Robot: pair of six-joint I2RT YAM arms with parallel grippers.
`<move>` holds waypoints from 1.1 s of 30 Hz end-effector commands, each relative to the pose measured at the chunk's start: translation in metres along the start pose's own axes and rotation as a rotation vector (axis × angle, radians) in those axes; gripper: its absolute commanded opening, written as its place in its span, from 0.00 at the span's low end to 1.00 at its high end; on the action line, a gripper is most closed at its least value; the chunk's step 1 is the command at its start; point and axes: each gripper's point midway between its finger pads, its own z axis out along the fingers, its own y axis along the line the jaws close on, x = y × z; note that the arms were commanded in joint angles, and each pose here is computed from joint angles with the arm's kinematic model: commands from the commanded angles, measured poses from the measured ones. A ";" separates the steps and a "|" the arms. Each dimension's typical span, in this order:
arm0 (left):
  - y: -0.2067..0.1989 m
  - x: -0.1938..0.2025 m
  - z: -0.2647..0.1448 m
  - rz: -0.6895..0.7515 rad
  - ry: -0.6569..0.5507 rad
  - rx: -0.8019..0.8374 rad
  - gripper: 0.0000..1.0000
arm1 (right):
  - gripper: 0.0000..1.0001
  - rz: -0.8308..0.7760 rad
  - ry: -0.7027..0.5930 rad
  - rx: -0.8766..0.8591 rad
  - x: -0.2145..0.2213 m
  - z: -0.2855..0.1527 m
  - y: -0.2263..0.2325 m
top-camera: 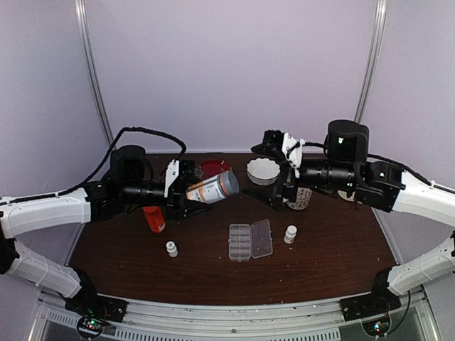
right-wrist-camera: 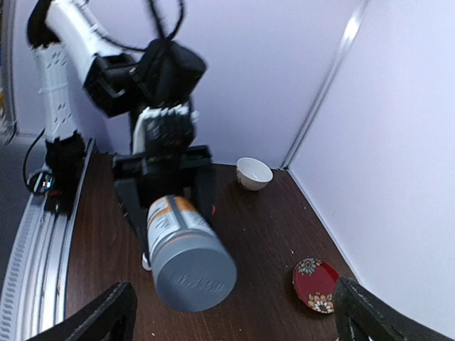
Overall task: Sort the pills into containers
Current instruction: Unscrew the lid of the pill bottle.
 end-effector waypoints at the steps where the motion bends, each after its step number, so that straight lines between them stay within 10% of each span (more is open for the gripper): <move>1: 0.015 -0.022 -0.007 0.071 -0.064 -0.098 0.02 | 1.00 0.422 0.130 0.258 0.003 -0.012 -0.055; 15: 0.025 -0.017 -0.008 0.105 -0.031 -0.154 0.02 | 1.00 0.925 0.121 -0.228 -0.002 0.034 0.005; 33: 0.024 -0.014 -0.007 0.110 -0.023 -0.143 0.02 | 0.74 0.980 0.154 -0.208 0.007 0.060 -0.006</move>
